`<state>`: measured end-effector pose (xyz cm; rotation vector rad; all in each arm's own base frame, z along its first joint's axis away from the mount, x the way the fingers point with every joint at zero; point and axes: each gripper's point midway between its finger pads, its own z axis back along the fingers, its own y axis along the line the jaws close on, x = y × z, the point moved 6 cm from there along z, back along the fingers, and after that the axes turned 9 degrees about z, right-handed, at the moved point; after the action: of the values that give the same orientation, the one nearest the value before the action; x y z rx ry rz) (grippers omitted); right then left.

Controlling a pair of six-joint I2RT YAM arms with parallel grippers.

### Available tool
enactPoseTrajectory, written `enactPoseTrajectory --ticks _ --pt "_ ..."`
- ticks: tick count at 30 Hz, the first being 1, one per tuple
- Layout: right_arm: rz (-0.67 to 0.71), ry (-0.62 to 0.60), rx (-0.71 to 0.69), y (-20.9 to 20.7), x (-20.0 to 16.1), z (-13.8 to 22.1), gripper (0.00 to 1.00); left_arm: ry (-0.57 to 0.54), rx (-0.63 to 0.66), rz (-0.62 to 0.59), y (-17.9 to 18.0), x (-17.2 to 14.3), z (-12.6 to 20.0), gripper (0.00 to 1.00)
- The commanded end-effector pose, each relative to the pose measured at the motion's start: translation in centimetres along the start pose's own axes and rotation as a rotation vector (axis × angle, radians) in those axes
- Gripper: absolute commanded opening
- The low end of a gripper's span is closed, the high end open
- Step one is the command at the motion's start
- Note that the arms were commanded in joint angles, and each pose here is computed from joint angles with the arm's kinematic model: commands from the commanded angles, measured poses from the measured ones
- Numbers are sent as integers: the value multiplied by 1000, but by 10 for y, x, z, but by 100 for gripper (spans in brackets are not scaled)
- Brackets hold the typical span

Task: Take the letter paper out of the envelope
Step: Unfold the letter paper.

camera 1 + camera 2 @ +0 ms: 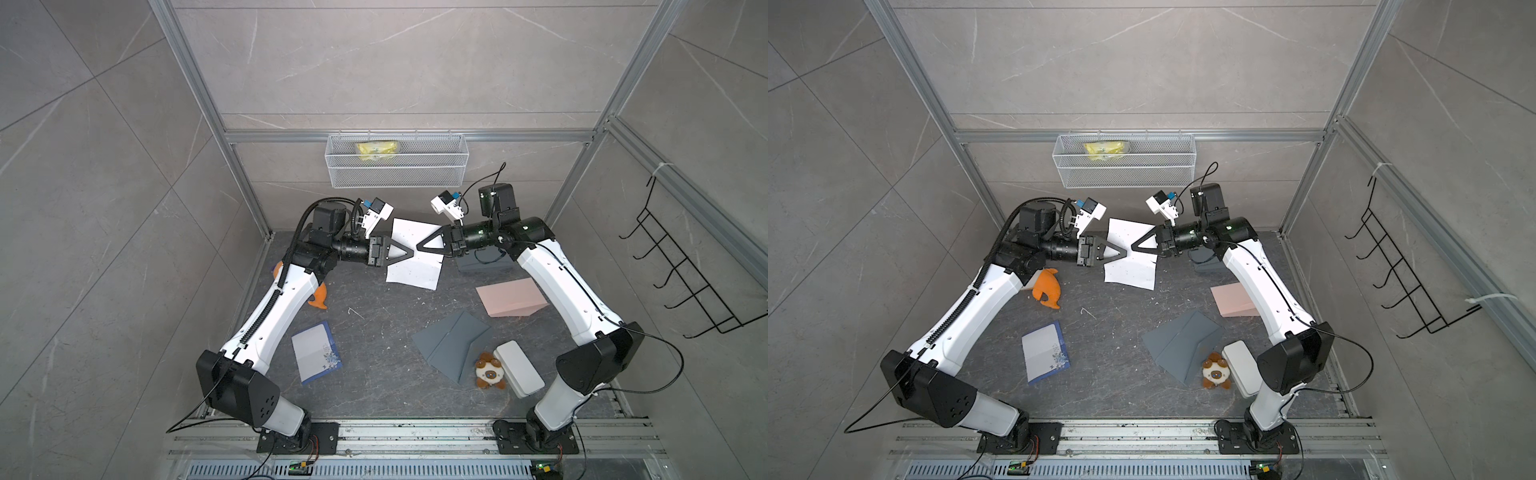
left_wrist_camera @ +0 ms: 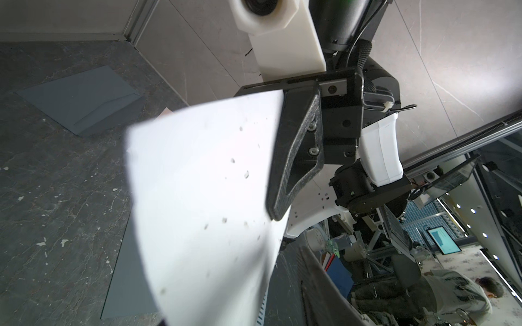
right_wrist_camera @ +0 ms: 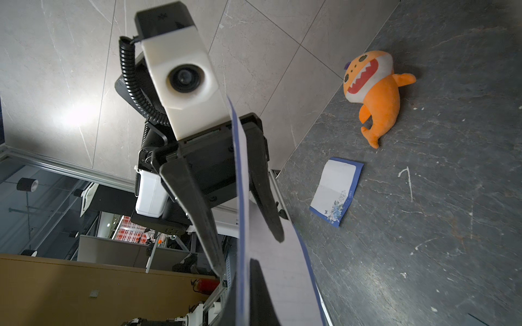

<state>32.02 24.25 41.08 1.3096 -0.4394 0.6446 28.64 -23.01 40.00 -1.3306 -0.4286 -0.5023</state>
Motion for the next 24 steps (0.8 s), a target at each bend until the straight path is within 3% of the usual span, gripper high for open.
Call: enactPoseTrajectory --ticks 1,16,17,20,24 --pt "39 -11 21 9 7 0 0 -16 -3 -41 -15 0 8 38" --pt "33 -23 -11 4 7 0 0 -35 52 24 -4 7 4 6" --pt "32 -25 -21 3 6 0 3 -36 71 40 -1 7 4 2" --pt "27 -32 -92 -4 3 1 27 -43 135 70 7 10 4 0" --pt "16 -66 -409 -26 -4 19 46 -52 269 98 20 10 8 0"
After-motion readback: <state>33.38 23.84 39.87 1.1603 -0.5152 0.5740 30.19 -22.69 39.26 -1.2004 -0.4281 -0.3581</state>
